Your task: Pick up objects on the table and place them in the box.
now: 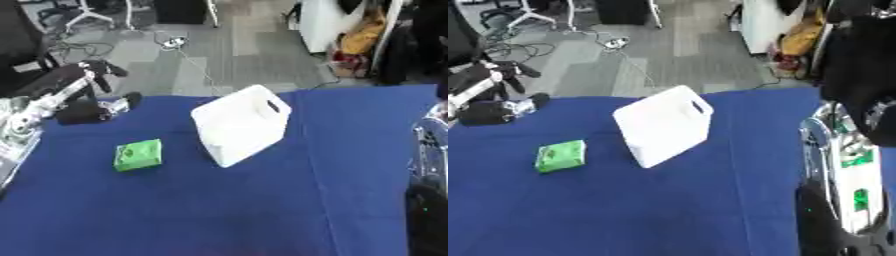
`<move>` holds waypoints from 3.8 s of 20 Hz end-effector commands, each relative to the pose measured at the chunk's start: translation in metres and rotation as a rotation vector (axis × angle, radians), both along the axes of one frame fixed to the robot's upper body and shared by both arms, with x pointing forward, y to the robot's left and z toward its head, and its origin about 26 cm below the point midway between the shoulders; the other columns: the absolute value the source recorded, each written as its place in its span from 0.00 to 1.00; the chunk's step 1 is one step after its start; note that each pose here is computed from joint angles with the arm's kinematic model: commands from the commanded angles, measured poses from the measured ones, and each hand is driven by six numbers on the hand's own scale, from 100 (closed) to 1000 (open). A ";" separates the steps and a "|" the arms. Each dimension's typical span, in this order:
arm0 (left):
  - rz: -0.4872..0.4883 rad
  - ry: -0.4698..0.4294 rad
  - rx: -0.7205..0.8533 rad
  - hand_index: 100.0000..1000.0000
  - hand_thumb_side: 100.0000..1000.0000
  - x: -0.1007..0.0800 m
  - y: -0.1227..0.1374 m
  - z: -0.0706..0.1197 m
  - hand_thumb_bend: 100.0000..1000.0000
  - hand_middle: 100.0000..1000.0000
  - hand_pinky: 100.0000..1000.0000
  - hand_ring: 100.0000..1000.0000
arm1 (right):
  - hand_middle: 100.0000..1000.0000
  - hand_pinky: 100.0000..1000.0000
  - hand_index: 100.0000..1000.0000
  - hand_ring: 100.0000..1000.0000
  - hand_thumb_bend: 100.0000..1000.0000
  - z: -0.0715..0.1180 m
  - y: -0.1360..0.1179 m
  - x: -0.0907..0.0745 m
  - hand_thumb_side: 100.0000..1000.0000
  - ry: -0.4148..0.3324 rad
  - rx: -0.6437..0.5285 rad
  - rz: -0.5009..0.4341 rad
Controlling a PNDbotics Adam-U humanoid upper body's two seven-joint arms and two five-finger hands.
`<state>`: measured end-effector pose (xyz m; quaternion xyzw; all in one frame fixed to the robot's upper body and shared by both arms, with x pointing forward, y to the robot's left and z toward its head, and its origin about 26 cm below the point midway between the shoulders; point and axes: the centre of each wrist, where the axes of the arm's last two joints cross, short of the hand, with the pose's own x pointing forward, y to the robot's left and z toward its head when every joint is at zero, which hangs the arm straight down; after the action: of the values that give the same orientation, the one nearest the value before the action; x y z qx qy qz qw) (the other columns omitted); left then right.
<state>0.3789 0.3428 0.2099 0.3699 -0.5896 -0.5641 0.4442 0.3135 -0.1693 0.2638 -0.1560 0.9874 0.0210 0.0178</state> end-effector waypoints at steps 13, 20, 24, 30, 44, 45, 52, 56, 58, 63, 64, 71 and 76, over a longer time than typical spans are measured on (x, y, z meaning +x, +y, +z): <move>-0.028 0.388 0.526 0.86 0.95 0.038 -0.002 -0.030 0.21 0.89 0.73 0.80 | 0.39 0.16 0.70 0.26 0.07 0.008 0.006 -0.004 1.00 -0.033 0.006 0.015; -0.009 0.401 0.657 0.86 0.95 0.051 0.002 -0.042 0.22 0.92 0.78 0.83 | 0.39 0.15 0.70 0.26 0.07 0.008 0.007 -0.004 1.00 -0.029 0.013 0.020; 0.016 0.348 0.703 0.87 0.95 0.058 0.003 -0.041 0.23 0.99 0.84 0.90 | 0.39 0.15 0.69 0.26 0.07 0.008 0.008 -0.004 1.00 -0.029 0.014 0.019; 0.051 0.304 0.686 0.88 0.96 0.068 0.006 -0.053 0.24 1.00 0.83 0.90 | 0.39 0.15 0.69 0.26 0.07 0.008 0.008 -0.004 1.00 -0.028 0.016 0.019; 0.087 0.346 0.769 0.89 0.96 0.086 0.006 -0.078 0.24 1.00 0.87 0.93 | 0.38 0.16 0.68 0.26 0.07 0.008 0.010 -0.005 1.00 -0.036 0.016 0.009; 0.084 0.348 0.771 0.89 0.96 0.086 0.007 -0.078 0.24 1.00 0.87 0.93 | 0.38 0.16 0.68 0.26 0.07 0.008 0.010 -0.005 1.00 -0.036 0.016 0.009; 0.058 0.413 0.715 0.89 0.96 0.085 0.010 -0.086 0.24 0.98 0.83 0.89 | 0.38 0.15 0.67 0.26 0.07 0.008 0.010 -0.005 1.00 -0.034 0.019 0.008; 0.019 0.429 0.668 0.88 0.94 0.085 0.006 -0.084 0.25 0.94 0.80 0.86 | 0.38 0.15 0.67 0.26 0.07 0.008 0.010 -0.005 1.00 -0.033 0.020 0.008; 0.005 0.437 0.659 0.88 0.93 0.085 0.002 -0.082 0.26 0.93 0.80 0.85 | 0.38 0.15 0.67 0.26 0.07 0.008 0.010 -0.005 1.00 -0.033 0.019 0.008; -0.005 0.458 0.675 0.89 0.91 0.085 -0.003 -0.079 0.31 0.95 0.83 0.87 | 0.37 0.15 0.66 0.26 0.06 0.008 0.010 -0.005 1.00 -0.032 0.021 0.009; -0.007 0.465 0.689 0.89 0.89 0.085 -0.004 -0.079 0.33 0.96 0.85 0.89 | 0.37 0.15 0.66 0.26 0.06 0.008 0.010 -0.005 1.00 -0.032 0.022 0.009; -0.049 0.504 0.778 0.91 0.85 0.086 -0.006 -0.083 0.36 0.98 0.86 0.91 | 0.37 0.15 0.66 0.26 0.06 0.008 0.010 -0.005 1.00 -0.030 0.025 0.010; -0.063 0.514 0.805 0.92 0.78 0.085 -0.005 -0.085 0.32 0.98 0.86 0.90 | 0.37 0.15 0.66 0.26 0.06 0.008 0.010 -0.005 1.00 -0.030 0.023 0.008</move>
<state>0.4622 0.3340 0.1131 0.3305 -0.2109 -0.8347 0.3866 0.3124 -0.1621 0.2629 -0.1548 0.9872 0.0330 0.0176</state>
